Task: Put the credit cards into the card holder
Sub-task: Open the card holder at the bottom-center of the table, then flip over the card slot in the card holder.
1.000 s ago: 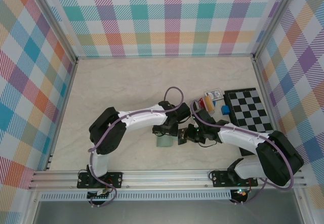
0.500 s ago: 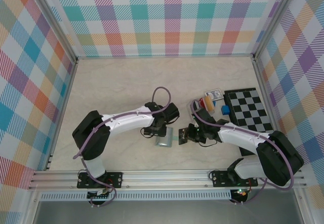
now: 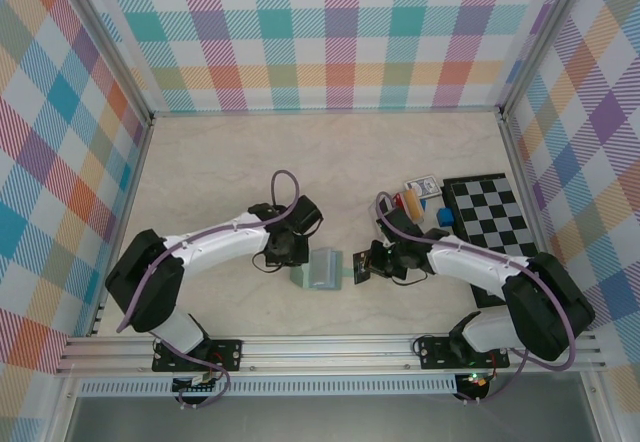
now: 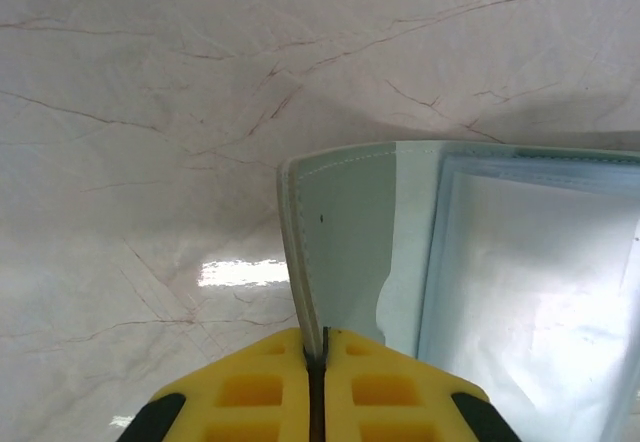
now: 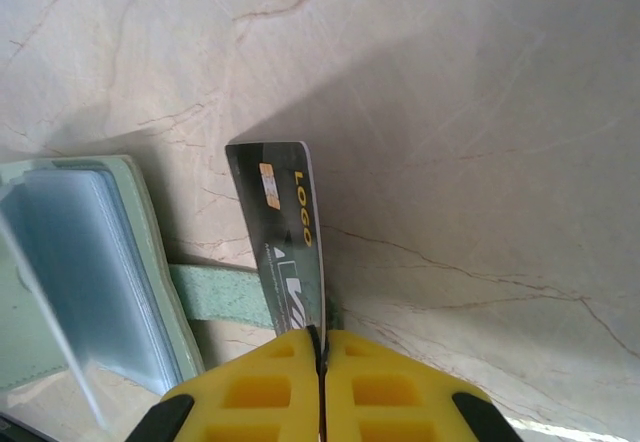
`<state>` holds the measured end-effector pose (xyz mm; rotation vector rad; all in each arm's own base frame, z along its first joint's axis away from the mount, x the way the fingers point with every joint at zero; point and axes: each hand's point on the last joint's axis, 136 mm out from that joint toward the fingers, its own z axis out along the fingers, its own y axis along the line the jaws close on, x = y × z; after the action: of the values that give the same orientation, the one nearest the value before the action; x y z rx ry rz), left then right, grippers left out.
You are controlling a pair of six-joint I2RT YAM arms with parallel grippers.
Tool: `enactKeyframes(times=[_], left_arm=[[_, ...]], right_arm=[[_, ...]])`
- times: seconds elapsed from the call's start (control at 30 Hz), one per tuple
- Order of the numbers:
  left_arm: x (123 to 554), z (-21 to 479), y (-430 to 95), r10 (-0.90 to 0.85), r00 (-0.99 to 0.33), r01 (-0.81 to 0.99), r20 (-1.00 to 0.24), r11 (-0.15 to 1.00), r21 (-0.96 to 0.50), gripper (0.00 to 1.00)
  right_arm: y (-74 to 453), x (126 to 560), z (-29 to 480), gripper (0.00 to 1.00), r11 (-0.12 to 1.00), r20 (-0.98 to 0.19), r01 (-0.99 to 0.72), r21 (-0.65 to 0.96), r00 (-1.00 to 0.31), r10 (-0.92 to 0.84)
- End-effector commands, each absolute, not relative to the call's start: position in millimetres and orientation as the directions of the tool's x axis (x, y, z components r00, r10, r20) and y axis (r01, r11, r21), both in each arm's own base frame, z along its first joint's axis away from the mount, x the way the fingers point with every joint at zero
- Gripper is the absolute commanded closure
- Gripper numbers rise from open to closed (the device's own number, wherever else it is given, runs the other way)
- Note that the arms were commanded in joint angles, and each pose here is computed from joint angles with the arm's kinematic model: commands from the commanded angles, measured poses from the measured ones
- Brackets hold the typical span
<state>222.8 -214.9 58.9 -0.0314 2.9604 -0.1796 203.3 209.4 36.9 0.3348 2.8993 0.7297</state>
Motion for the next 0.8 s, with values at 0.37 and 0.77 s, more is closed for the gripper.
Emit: enactKeyframes(times=[0.37,0.77], left_arm=[[231.5,53.4,-255.3,-0.246,-0.959,-0.153,-0.139,0.866,-0.476,1.00],[231.9,43.5,-261.9,-0.254,-0.961,-0.168,-0.113,0.854,-0.493,1.00]], right_arm=[[210.4,221.2,98.8,0.93,0.839,-0.224,0.075,0.539,-0.947,0.229],[213.9,220.5,76.2,0.93,0.851,-0.186,0.092,0.518,-0.958,0.216]])
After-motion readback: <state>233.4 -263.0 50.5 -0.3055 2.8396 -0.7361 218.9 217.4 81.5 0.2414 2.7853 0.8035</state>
